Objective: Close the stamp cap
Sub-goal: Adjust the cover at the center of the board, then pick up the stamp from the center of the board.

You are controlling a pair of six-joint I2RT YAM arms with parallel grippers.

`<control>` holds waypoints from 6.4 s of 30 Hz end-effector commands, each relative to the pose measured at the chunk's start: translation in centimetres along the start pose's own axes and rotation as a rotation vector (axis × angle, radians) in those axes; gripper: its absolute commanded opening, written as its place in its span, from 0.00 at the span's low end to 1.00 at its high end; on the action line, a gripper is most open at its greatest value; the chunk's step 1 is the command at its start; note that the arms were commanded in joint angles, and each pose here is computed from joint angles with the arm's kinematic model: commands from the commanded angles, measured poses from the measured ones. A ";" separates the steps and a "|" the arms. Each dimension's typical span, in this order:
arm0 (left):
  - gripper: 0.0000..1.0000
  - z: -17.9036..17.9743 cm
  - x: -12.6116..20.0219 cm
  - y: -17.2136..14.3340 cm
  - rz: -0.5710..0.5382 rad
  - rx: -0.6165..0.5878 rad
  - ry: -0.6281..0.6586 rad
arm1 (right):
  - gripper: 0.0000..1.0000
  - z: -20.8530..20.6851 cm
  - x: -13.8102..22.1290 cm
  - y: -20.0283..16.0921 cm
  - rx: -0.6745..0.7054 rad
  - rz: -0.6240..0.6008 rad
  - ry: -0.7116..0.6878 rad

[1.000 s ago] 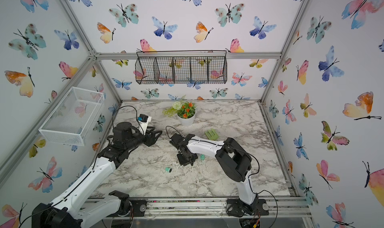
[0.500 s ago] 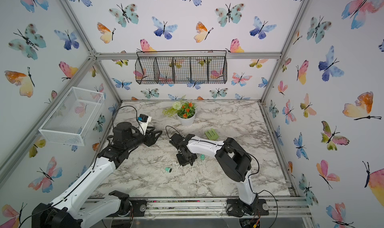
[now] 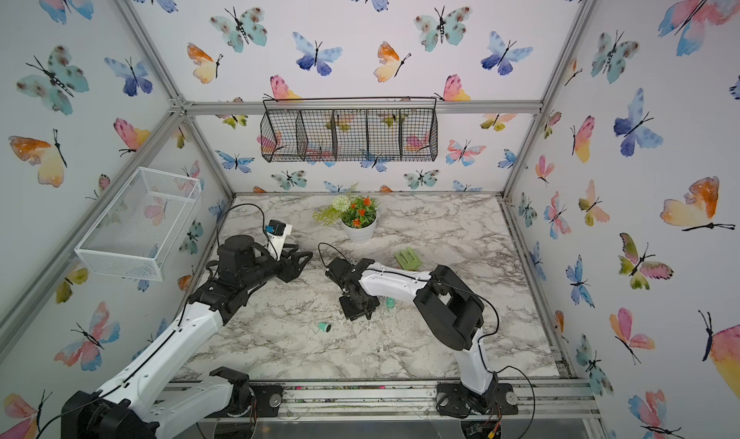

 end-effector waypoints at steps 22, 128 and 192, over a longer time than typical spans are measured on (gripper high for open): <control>0.58 0.4 0.3 0.5 -0.012 -0.004 0.019 | 0.35 -1.7 -1.7 -0.4 -0.001 0.015 -0.117; 0.56 12.4 5.4 -1.6 -0.112 0.361 0.267 | 0.22 5.6 -1.0 -5.5 0.271 0.224 -0.264; 0.47 -8.9 4.8 14.8 -0.714 -0.312 0.009 | 0.05 5.2 36.4 7.2 -0.451 -0.904 1.536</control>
Point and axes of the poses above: each gripper's point midway between its finger pads, its own x axis back along the fingers, its own z axis along the line the jaws close on, y = z × x, the point moved 1 cm from there along x, back along the fingers, and after that the axes turned 9 degrees about -x, right-handed, at the moved point
